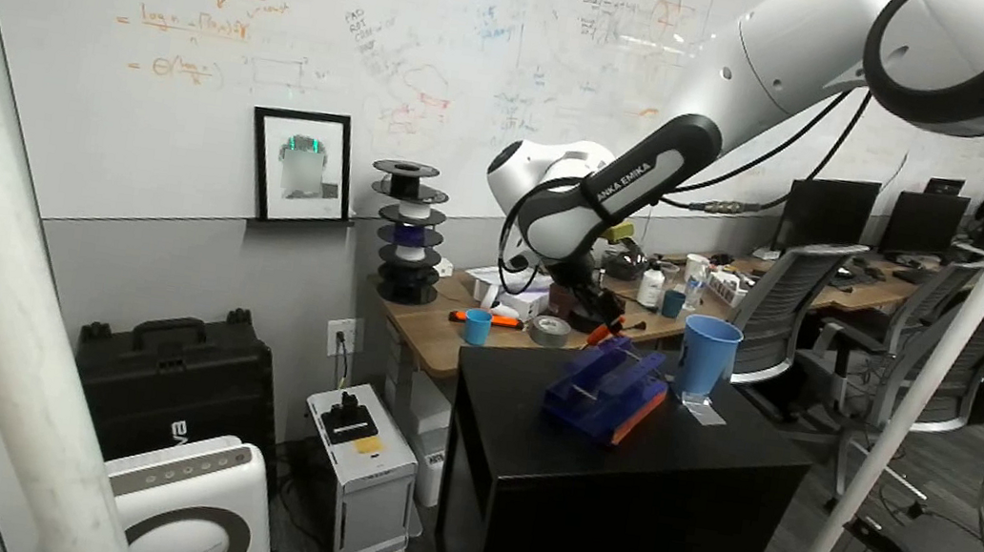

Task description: Pick up the orange object and put it in the blue cup.

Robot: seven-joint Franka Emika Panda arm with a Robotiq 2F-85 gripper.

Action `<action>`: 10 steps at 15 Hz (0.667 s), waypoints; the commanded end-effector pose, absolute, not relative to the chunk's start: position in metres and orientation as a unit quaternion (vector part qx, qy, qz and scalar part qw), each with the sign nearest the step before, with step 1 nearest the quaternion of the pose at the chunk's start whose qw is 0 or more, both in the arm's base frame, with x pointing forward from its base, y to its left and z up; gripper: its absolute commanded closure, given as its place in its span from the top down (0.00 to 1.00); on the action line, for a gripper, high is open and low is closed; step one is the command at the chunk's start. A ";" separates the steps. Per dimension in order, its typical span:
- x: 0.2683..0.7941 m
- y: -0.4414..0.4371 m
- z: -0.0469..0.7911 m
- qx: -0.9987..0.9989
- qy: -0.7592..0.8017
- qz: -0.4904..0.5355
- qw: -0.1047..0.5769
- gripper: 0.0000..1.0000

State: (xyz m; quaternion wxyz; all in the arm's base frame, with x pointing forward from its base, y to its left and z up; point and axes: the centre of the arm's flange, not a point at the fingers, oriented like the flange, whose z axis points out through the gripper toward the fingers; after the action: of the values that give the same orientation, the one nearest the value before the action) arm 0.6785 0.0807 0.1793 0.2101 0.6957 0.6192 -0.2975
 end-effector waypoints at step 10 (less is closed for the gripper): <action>0.674 0.105 0.183 0.700 0.607 -0.288 0.244 0.15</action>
State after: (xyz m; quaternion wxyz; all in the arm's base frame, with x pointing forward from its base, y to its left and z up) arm 0.6770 0.0936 0.1775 0.2292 0.7046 0.6057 -0.2899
